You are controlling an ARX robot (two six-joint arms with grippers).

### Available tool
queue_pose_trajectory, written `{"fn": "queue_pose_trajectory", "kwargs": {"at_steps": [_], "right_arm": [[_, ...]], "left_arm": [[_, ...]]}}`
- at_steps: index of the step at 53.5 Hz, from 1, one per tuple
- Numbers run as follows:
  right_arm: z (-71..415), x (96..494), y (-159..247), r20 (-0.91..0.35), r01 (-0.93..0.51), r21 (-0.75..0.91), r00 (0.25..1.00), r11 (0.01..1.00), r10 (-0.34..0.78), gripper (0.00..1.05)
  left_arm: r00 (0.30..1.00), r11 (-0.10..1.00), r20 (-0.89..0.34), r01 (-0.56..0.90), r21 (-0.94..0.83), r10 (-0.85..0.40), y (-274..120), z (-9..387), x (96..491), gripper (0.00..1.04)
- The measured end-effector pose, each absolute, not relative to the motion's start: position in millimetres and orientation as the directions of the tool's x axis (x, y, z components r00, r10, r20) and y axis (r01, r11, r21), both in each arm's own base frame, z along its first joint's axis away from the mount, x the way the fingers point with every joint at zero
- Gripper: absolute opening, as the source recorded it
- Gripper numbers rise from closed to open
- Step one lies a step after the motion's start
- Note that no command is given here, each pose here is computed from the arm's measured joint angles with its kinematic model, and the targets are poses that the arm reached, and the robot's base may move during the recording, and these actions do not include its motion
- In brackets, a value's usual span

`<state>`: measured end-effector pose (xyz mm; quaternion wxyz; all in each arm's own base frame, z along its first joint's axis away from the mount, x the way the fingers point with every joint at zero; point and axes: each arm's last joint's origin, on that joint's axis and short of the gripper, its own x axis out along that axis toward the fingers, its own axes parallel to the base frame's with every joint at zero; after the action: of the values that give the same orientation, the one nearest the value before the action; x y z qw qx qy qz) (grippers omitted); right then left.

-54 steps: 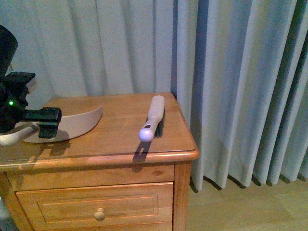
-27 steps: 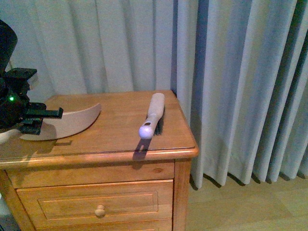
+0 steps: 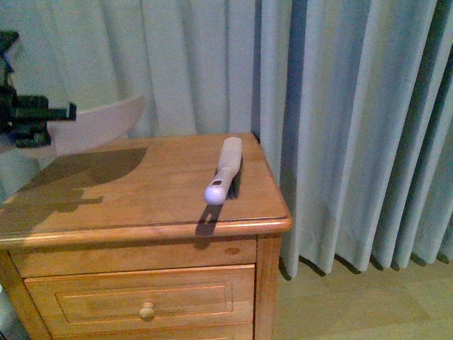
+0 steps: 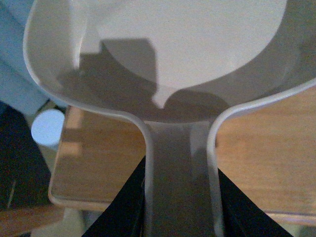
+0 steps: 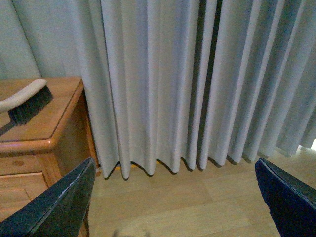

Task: Clean up trash

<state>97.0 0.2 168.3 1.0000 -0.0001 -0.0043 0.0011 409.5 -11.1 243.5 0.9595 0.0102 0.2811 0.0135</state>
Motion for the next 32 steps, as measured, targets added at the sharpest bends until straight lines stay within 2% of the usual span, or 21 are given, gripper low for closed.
{"fn": "queue_pose_trajectory", "kwargs": {"at_steps": [5,12,15,21,32], "right_arm": [[168.3,97.0,0.2,0.009,-0.002,0.0,1.0,1.0,0.002,0.97],[168.3,97.0,0.2,0.009,-0.002,0.0,1.0,1.0,0.002,0.97],[168.3,97.0,0.2,0.009,-0.002,0.0,1.0,1.0,0.002,0.97],[168.3,97.0,0.2,0.009,-0.002,0.0,1.0,1.0,0.002,0.97],[168.3,97.0,0.2,0.009,-0.002,0.0,1.0,1.0,0.002,0.97]], "left_arm": [[0.919,1.0,-0.394,0.017,0.018,-0.008,-15.4,274.6,390.1,0.27],[0.973,0.998,-0.227,0.047,0.049,-0.035,-21.2,302.8,361.7,0.27],[0.993,0.994,-0.109,0.061,0.09,-0.051,-25.1,318.0,338.3,0.27],[0.99,0.986,0.102,0.078,0.145,-0.093,-25.2,337.1,284.9,0.27],[0.959,0.99,0.261,0.078,0.12,-0.107,-16.5,329.5,226.2,0.27]]}}
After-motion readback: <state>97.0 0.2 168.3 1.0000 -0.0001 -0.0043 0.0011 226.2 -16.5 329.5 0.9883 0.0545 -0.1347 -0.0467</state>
